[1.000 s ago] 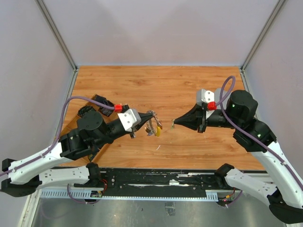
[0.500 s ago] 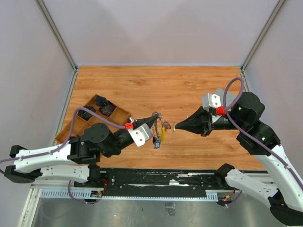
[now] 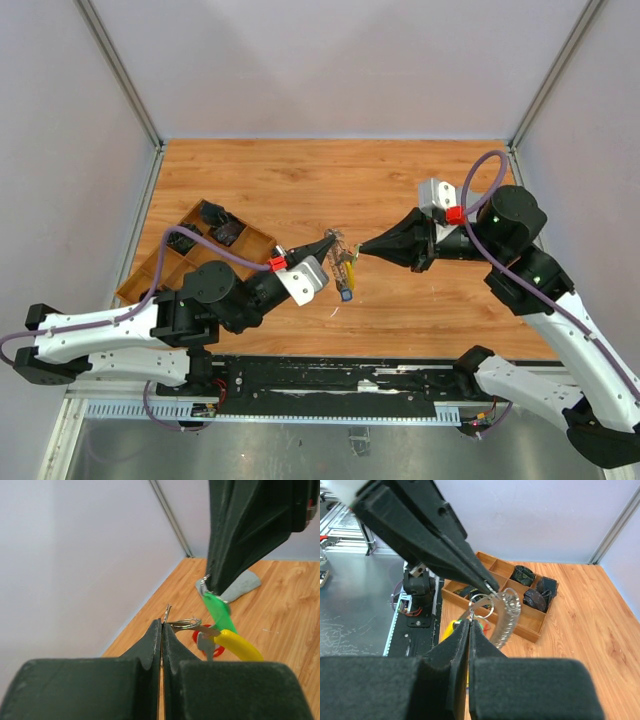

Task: Put the keys on the keyring

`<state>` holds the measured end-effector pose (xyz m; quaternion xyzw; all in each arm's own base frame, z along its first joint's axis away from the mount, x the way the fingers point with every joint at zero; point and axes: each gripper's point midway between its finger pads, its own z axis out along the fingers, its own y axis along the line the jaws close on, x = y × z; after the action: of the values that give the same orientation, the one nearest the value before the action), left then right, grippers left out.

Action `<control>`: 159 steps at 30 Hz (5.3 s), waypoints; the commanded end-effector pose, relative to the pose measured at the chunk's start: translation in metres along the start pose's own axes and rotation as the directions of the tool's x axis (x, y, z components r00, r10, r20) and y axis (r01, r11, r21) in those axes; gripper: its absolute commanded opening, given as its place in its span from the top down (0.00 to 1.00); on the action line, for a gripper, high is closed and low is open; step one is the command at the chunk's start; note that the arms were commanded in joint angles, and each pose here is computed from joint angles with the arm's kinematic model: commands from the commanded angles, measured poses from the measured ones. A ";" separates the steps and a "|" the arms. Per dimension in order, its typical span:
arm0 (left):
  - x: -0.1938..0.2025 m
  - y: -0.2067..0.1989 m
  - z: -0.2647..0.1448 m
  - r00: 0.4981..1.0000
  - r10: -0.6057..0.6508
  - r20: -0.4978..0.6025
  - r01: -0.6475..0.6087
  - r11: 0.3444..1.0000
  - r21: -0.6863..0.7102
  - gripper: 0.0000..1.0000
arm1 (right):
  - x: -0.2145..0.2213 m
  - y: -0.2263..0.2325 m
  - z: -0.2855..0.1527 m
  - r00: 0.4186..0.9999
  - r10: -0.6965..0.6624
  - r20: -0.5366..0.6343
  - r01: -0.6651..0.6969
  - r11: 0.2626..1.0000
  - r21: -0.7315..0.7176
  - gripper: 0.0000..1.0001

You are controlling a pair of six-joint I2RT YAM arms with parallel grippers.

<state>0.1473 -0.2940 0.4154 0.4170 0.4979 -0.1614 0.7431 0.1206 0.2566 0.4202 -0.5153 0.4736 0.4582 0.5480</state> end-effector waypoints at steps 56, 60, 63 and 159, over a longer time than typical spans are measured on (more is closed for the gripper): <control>-0.015 0.010 0.005 0.998 -0.044 0.042 0.046 0.997 -0.064 0.99 | 0.008 -0.028 0.019 0.990 0.139 0.017 -0.140 0.982 0.124 0.99; -0.014 0.010 0.004 0.998 -0.043 0.041 0.046 0.997 -0.065 0.99 | 0.011 -0.031 0.020 0.988 0.152 0.014 -0.153 0.978 0.141 0.99; -0.013 0.011 0.003 0.998 -0.045 0.042 0.047 0.997 -0.068 0.99 | 0.011 -0.033 0.020 0.986 0.168 0.017 -0.168 0.973 0.158 0.99; -0.060 -0.041 -0.016 0.777 -0.566 0.276 0.500 0.821 0.276 1.00 | -0.015 0.031 0.006 0.995 0.065 0.075 -0.054 0.988 -0.142 0.75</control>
<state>0.0898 -0.3219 0.4265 0.3093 0.4683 -0.4596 0.6883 0.0961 0.2629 0.4260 -0.5125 0.4524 0.5153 0.5168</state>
